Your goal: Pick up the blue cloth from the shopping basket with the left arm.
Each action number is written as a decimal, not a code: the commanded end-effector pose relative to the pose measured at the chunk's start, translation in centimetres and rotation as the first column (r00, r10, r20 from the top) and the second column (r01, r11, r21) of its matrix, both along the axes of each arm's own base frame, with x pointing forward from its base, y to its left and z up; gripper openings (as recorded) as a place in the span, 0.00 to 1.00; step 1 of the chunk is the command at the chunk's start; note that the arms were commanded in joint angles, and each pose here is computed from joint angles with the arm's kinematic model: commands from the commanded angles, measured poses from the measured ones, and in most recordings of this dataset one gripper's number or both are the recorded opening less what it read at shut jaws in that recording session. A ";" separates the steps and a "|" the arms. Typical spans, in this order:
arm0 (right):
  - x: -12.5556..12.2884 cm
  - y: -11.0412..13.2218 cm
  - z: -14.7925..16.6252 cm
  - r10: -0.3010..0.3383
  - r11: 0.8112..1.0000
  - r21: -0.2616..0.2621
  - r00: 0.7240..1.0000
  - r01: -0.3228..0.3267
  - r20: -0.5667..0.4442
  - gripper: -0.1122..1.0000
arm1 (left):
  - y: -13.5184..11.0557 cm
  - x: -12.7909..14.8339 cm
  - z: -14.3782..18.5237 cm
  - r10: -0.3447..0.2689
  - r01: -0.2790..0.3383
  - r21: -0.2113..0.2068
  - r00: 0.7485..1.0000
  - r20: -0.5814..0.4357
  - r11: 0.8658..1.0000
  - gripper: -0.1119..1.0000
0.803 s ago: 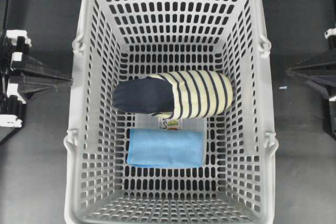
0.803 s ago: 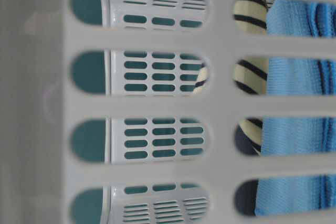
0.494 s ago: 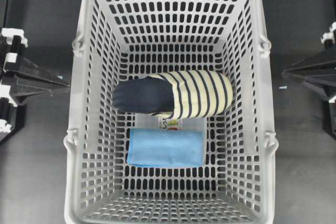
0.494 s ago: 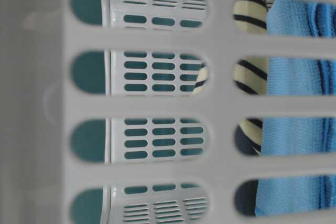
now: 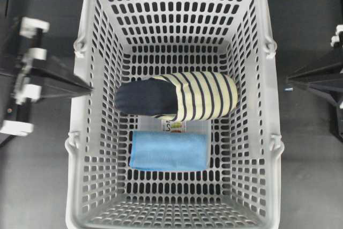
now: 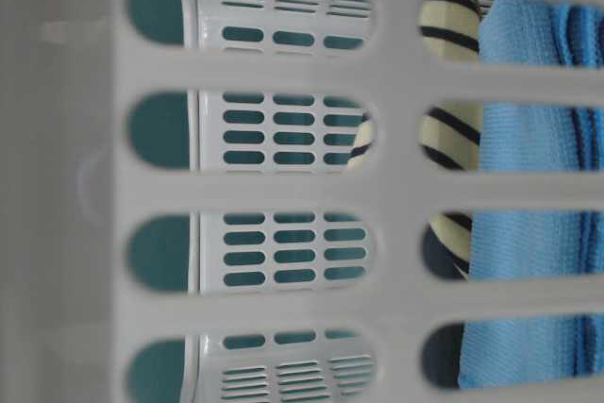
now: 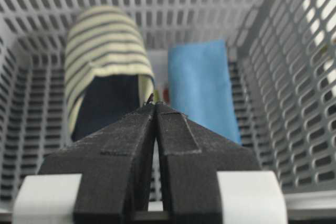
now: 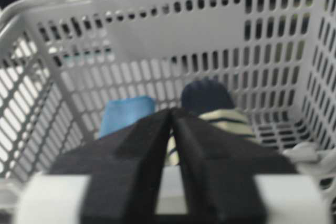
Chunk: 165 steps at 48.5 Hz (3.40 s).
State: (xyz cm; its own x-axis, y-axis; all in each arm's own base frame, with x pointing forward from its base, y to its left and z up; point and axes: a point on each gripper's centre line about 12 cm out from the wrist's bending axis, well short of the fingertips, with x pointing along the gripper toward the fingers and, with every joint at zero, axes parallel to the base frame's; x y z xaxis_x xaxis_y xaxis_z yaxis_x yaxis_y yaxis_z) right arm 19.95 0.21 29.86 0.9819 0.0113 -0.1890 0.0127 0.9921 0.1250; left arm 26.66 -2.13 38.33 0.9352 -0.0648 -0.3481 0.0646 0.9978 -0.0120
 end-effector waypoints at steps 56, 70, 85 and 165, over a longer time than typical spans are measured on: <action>-0.2 0.0 2.4 0.019 0.995 -0.096 0.988 -0.004 0.156 0.80 | -5.4 17.4 -9.3 0.006 -0.013 -0.008 0.805 -0.593 1.000 0.88; -0.7 0.0 1.6 0.018 0.996 -0.087 0.987 -0.004 0.158 0.80 | -6.1 18.1 -12.8 0.001 0.003 0.005 0.766 -0.642 1.000 0.88; -1.0 -0.1 1.7 0.011 0.996 -0.087 0.986 0.003 0.165 0.80 | -6.9 18.3 -16.1 -0.006 0.013 0.005 0.749 -0.662 1.000 0.88; -1.7 -0.2 1.5 0.007 0.997 -0.079 0.983 0.008 0.182 0.79 | -5.7 15.9 5.4 -0.021 0.040 0.023 0.836 -0.548 0.999 0.22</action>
